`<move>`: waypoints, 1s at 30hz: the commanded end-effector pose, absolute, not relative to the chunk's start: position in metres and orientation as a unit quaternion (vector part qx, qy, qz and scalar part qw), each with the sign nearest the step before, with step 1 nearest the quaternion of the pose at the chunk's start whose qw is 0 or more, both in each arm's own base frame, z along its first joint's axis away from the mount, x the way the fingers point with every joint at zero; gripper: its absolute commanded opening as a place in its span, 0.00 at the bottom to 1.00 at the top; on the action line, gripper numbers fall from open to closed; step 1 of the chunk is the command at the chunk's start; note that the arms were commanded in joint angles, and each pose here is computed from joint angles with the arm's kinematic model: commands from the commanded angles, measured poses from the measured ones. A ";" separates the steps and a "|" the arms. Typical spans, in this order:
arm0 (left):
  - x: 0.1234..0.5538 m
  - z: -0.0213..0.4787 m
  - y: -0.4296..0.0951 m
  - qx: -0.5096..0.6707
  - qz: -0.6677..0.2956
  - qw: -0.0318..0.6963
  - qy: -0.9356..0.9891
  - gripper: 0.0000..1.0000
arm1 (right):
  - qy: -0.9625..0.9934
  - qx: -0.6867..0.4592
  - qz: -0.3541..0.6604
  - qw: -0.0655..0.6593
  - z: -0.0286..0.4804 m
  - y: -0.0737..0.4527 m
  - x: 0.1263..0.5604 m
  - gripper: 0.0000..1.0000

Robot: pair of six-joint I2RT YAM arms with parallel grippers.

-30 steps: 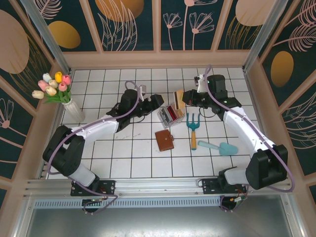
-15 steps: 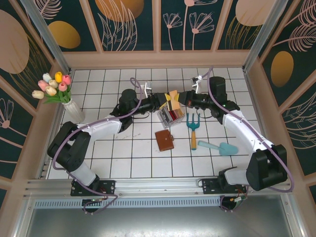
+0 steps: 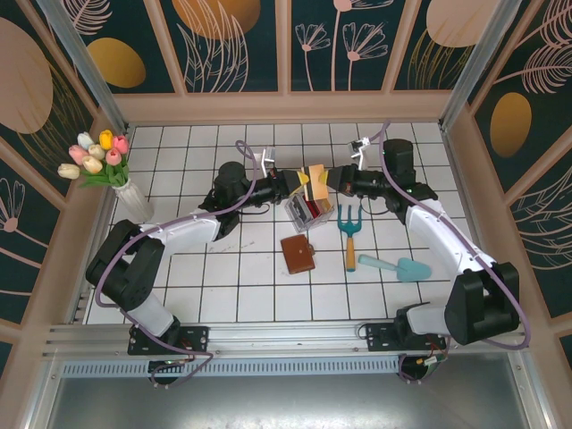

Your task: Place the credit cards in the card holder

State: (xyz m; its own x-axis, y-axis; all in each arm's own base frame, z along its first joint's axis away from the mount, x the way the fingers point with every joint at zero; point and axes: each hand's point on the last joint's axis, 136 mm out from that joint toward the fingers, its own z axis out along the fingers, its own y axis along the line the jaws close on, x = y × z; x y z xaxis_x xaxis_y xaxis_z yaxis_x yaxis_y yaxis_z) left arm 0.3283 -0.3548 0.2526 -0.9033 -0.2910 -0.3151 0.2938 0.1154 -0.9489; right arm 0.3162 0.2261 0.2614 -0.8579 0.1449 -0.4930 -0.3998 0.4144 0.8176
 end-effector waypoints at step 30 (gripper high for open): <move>0.292 0.086 -0.268 -0.132 -0.345 0.185 0.911 0.72 | 0.956 -0.104 0.187 0.200 0.084 0.231 0.243 0.00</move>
